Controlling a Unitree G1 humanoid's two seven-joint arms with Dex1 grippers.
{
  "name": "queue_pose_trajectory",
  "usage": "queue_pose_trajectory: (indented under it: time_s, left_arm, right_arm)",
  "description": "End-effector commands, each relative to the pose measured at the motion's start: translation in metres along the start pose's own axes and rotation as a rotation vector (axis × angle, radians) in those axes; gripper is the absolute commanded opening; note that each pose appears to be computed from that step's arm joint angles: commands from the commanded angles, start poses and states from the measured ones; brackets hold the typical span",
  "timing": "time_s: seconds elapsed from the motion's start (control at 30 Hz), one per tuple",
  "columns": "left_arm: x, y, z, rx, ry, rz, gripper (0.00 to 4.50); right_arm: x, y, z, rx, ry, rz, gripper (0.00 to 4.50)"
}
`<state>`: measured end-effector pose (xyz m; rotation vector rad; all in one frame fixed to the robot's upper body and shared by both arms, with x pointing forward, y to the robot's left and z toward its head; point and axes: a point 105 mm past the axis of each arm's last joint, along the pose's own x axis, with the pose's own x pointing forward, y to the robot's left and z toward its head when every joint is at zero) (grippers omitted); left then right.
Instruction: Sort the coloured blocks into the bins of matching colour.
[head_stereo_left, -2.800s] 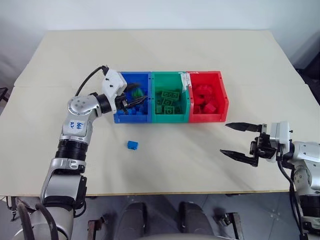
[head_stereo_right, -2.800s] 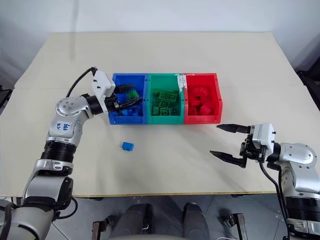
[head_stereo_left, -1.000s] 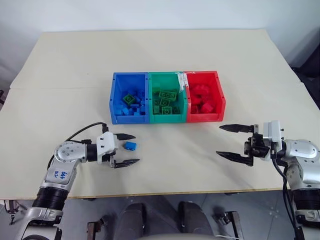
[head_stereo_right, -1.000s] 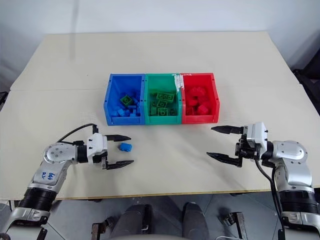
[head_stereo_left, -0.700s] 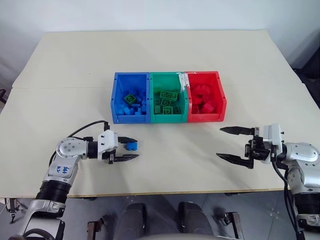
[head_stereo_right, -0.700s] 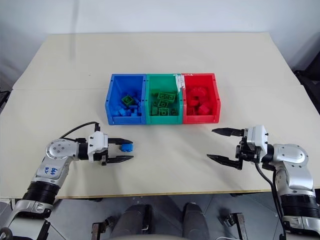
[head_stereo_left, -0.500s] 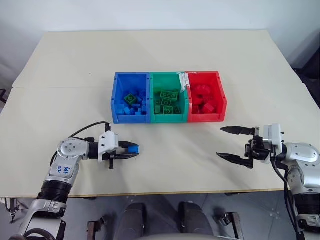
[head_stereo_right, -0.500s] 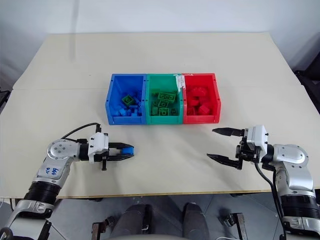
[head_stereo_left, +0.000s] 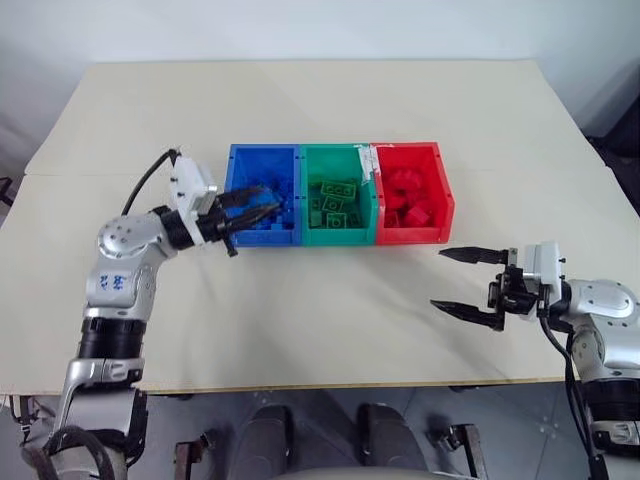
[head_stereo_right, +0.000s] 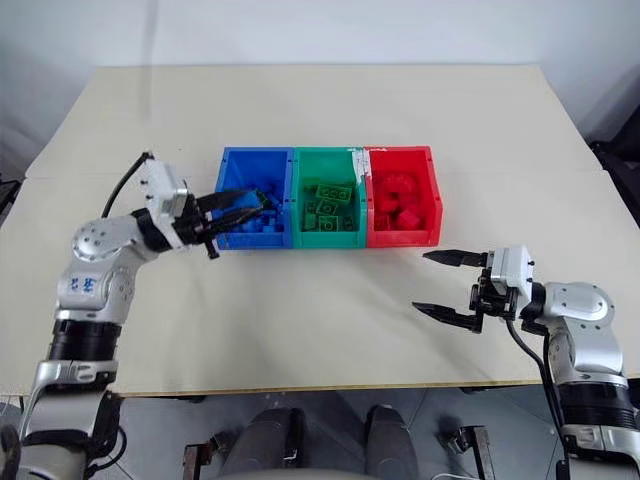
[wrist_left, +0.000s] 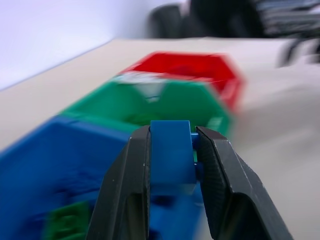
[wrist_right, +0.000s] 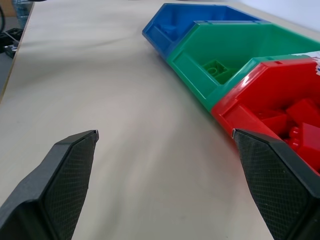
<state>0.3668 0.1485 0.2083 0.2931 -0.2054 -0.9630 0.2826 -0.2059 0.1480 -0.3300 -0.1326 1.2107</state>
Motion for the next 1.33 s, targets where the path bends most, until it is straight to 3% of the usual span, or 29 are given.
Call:
queue_pose_trajectory:
  time_s: [0.03, 0.13, 0.4, 0.6, 0.73, 0.9, 1.1, 1.33]
  left_arm:
    - [0.009, 0.011, -0.002, 0.019, 0.023, 0.049, 0.95]
    - [0.013, 0.013, -0.004, 0.000, 0.025, 0.057, 0.95]
    - [-0.002, 0.019, -0.005, 0.032, 0.020, 0.085, 3.43]
    - [-0.053, 0.004, -0.003, 0.091, 0.016, 0.032, 3.43]
    - [-0.106, -0.015, -0.018, 0.097, 0.145, -0.013, 3.43]
    - [-0.159, -0.039, -0.042, 0.007, 0.292, 0.031, 4.49]
    - [-0.177, -0.049, -0.050, 0.033, 0.322, 0.145, 4.49]
    - [-0.168, -0.045, -0.040, 0.062, 0.266, 0.237, 4.49]
  right_arm:
    - [0.001, -0.001, 0.006, -0.036, -0.024, -0.006, 4.50]
    - [0.001, 0.001, 0.005, -0.034, -0.024, -0.008, 4.50]
    - [-0.001, 0.003, 0.004, -0.031, -0.026, -0.026, 4.50]
    - [-0.002, 0.003, 0.004, -0.032, -0.031, -0.032, 4.50]
    - [-0.004, 0.002, 0.005, -0.032, -0.035, -0.031, 4.50]
    - [-0.003, -0.002, 0.005, -0.030, -0.037, -0.025, 4.50]
    - [-0.005, -0.007, 0.005, -0.031, -0.034, -0.022, 4.50]
    - [-0.001, -0.014, 0.004, -0.035, -0.039, -0.020, 4.50]
